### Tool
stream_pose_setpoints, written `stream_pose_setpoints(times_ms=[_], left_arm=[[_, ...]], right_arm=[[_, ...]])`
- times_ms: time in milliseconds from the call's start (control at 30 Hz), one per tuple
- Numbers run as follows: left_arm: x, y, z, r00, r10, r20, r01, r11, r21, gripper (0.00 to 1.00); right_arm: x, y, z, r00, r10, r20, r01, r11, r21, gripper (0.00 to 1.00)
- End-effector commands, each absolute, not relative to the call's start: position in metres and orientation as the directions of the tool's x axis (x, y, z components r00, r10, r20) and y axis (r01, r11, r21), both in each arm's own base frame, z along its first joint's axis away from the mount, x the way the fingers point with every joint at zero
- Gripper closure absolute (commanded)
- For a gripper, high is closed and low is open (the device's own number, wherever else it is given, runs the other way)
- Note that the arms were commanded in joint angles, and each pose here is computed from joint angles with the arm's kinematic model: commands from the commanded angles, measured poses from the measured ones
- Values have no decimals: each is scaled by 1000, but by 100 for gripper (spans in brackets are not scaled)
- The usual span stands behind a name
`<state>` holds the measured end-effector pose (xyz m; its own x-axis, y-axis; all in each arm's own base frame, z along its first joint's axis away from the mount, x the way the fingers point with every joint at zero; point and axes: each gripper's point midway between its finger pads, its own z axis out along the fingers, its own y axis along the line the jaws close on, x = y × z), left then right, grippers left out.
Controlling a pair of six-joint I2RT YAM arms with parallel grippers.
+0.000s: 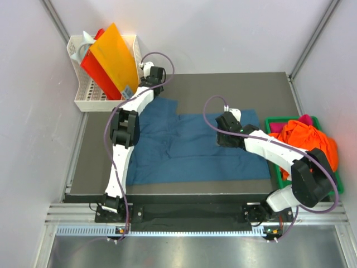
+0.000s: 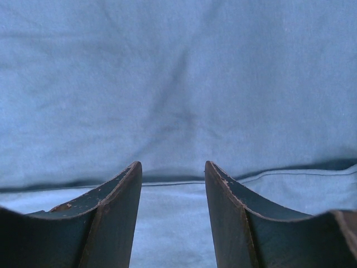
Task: Fold and stack the t-shirts
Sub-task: Grap the side of the flattened tshirt furthest away from the robot with both arms
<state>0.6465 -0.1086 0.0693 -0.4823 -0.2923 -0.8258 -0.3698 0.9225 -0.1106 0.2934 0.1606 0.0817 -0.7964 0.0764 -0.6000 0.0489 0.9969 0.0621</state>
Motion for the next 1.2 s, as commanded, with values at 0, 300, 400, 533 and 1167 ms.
stream_pose_setpoints(times_ms=[0,300,400,533,1167], left_arm=[[645,-105,107,-438,-293,-850,-388,915,-115,56],[631,-94,99,-448,-314,-837,-454,887,-90,60],[625,-93,98,-447,-318,-836,-469,879,-83,48],[620,-97,107,-437,-312,-844,-464,882,-86,37],[597,-80,40,-548,-395,-737,-538,841,-51,55]], right_arm=[[300,173,94,-768,104,-632,37,992,119,50],[299,176,91,-773,106,-626,35,992,125,50],[297,176,89,-778,109,-619,35,991,130,50],[297,177,89,-778,112,-619,35,990,136,51],[295,174,93,-772,129,-623,53,989,139,50]])
